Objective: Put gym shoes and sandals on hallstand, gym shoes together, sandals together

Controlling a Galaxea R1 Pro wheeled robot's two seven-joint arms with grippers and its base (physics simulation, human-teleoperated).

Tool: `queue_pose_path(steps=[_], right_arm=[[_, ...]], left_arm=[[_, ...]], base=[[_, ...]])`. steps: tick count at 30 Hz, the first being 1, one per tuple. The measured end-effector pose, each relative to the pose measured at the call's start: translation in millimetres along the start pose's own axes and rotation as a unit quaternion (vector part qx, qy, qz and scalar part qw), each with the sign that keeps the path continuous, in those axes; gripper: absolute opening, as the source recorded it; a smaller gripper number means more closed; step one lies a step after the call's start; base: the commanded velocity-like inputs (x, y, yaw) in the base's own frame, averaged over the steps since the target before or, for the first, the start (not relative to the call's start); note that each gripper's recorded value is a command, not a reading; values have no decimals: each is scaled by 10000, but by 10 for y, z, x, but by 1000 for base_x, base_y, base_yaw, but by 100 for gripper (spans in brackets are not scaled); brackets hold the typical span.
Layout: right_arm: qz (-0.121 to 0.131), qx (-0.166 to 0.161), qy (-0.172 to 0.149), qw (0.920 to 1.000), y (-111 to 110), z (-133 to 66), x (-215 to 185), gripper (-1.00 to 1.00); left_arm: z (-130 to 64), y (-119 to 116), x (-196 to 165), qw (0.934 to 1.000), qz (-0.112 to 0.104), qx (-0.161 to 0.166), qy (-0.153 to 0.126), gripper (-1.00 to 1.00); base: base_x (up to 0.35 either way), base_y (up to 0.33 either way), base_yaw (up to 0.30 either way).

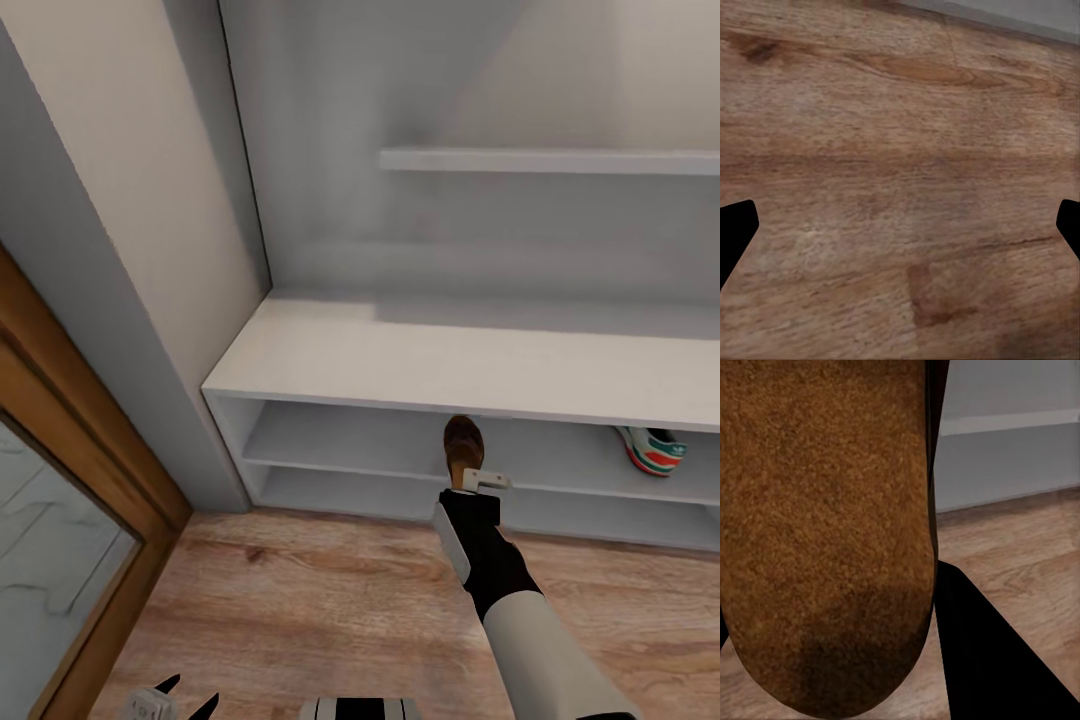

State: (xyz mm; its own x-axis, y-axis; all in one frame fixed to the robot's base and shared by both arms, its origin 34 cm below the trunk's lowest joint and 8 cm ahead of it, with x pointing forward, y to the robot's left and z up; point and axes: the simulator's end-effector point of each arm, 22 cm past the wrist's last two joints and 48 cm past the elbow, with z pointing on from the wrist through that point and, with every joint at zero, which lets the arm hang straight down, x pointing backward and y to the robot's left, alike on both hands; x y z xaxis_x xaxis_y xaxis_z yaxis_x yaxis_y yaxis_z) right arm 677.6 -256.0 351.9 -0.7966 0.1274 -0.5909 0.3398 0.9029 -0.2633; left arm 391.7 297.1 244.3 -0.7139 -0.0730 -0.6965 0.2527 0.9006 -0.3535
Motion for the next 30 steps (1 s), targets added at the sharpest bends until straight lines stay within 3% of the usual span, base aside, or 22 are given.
queue_pose_path(steps=[8, 21, 30], right_arm=[[3, -2, -1, 10000, 1, -1, -2, -100], [5, 1, 1, 10000, -1, 1, -2, -100], [5, 1, 2, 10000, -2, 0, 0, -100]], left_arm=[[2, -4, 1, 10000, -1, 4, 0, 100], [0, -1, 0, 10000, 1, 4, 1, 100], [1, -4, 0, 10000, 1, 5, 0, 100]], base=[[210, -106, 0], [51, -13, 0], [227, -18, 0]])
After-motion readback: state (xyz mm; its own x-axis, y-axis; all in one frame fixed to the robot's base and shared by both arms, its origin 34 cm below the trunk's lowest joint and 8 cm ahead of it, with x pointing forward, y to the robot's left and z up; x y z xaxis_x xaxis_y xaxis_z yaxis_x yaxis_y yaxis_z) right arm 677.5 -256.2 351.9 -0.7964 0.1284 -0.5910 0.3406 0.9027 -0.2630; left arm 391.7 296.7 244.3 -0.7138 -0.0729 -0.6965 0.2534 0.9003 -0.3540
